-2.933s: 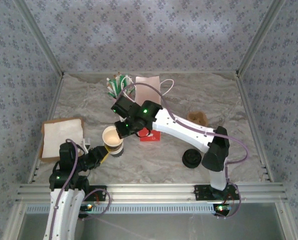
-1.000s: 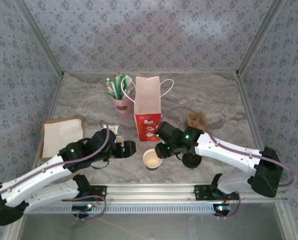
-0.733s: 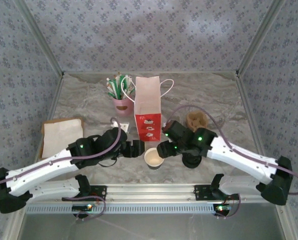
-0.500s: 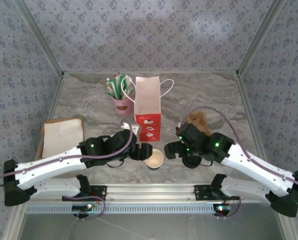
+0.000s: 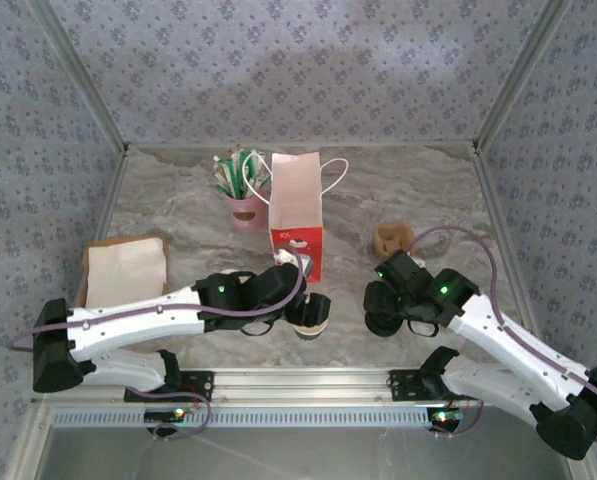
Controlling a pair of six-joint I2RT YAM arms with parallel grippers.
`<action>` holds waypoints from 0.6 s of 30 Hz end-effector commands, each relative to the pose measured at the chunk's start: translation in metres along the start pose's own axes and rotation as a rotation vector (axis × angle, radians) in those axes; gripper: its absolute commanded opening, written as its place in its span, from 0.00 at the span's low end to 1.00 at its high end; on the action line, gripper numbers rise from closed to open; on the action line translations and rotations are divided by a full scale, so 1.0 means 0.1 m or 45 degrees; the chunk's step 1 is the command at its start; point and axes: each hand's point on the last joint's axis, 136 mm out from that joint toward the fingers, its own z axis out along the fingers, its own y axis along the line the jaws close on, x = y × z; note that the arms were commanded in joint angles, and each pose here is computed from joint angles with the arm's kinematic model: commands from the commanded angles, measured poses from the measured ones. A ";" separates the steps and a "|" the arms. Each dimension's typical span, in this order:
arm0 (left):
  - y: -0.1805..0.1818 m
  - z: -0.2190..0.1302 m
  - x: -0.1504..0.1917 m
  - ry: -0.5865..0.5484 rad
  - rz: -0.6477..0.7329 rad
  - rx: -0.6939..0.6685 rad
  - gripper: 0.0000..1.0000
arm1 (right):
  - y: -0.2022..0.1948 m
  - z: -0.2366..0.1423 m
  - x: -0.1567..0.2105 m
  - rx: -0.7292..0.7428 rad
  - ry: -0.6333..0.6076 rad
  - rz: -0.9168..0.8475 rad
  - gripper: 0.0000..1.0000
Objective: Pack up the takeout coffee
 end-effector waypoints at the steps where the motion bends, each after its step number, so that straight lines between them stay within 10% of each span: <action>1: -0.13 -0.03 -0.08 -0.020 0.030 0.033 0.81 | -0.02 0.09 0.02 0.013 0.025 0.093 1.00; 18: -0.01 0.04 0.01 -0.003 0.033 -0.020 0.82 | -0.07 0.47 0.10 0.133 0.113 0.153 0.92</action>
